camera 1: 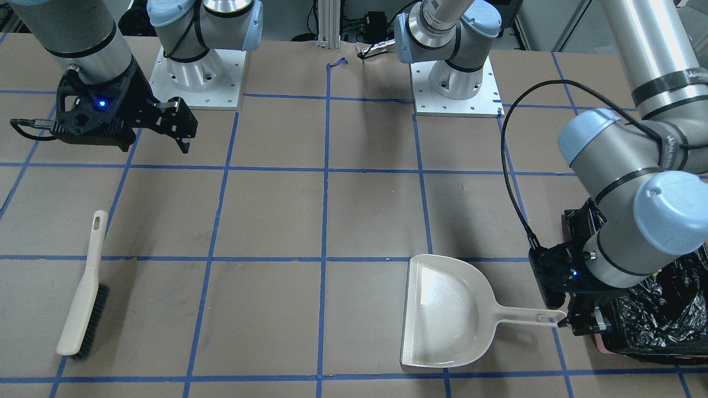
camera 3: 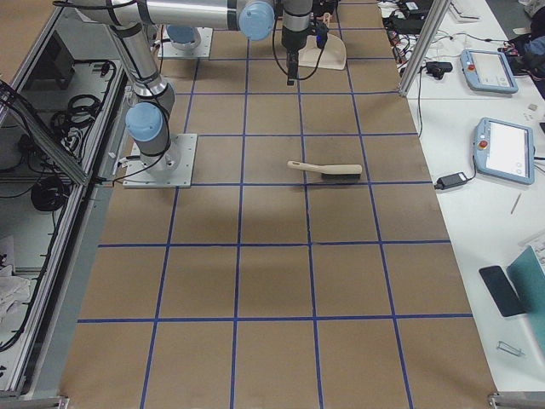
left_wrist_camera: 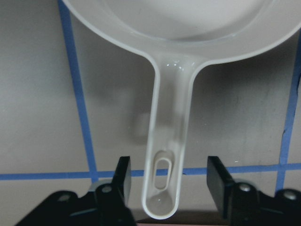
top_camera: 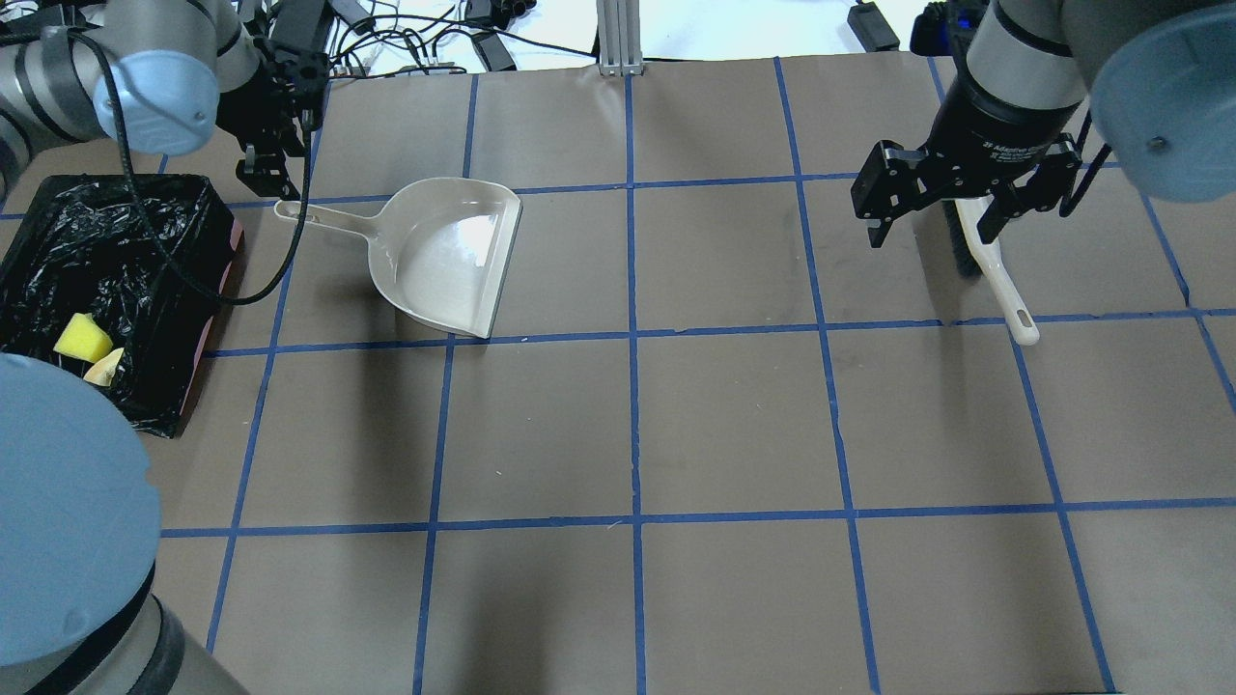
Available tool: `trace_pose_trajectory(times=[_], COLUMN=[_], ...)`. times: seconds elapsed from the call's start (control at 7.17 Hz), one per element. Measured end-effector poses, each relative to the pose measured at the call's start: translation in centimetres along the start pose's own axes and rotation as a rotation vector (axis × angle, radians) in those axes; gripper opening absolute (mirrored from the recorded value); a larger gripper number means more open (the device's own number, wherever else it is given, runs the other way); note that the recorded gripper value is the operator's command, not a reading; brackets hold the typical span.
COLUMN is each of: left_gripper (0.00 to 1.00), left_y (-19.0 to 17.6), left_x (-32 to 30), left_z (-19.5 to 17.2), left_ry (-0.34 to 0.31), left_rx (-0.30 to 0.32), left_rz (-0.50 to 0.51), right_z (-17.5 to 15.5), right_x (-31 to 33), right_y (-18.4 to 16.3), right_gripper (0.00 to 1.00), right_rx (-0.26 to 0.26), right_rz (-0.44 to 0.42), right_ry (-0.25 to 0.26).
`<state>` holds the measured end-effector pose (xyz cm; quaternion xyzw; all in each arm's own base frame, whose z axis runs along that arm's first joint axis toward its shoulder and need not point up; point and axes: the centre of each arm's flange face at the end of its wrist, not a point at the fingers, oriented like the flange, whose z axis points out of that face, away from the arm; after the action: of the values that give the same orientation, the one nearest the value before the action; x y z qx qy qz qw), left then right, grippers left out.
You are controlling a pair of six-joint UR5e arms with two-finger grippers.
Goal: Sweep and dump trash into bin
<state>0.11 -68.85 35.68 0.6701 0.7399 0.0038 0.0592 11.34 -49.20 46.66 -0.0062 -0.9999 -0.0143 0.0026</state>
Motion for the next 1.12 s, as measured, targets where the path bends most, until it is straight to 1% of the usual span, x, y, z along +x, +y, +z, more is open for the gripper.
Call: trace_pose_trajectory(times=[0.28, 0.42, 0.7, 0.84, 1.12], left_gripper=[0.69, 0.74, 0.80, 0.87, 1.00], left_y=[0.0, 0.0, -1.5, -2.4, -3.7], left_x=[1.7, 2.9, 5.7, 7.3, 10.6], left_z=[-7.3, -10.2, -14.5, -15.9, -17.4], left_ry=[-0.020, -0.036, -0.037, -0.013, 0.095], left_rx=[0.006, 0.011, 0.046, 0.053, 0.079], left_rz=[-0.177, -0.278, -0.552, -0.708, -1.002], right_z=[0.0, 0.0, -0.1, -0.1, -0.1], right_x=[0.0, 0.0, 0.0, 0.0, 0.0], right_y=[0.0, 0.0, 0.0, 0.0, 0.0], right_gripper=[1.00, 1.00, 1.00, 1.00, 1.00], right_rx=[0.001, 0.002, 0.004, 0.004, 0.004], right_rz=[0.000, 0.000, 0.001, 0.000, 0.000], right_ry=[0.000, 0.000, 0.000, 0.000, 0.000])
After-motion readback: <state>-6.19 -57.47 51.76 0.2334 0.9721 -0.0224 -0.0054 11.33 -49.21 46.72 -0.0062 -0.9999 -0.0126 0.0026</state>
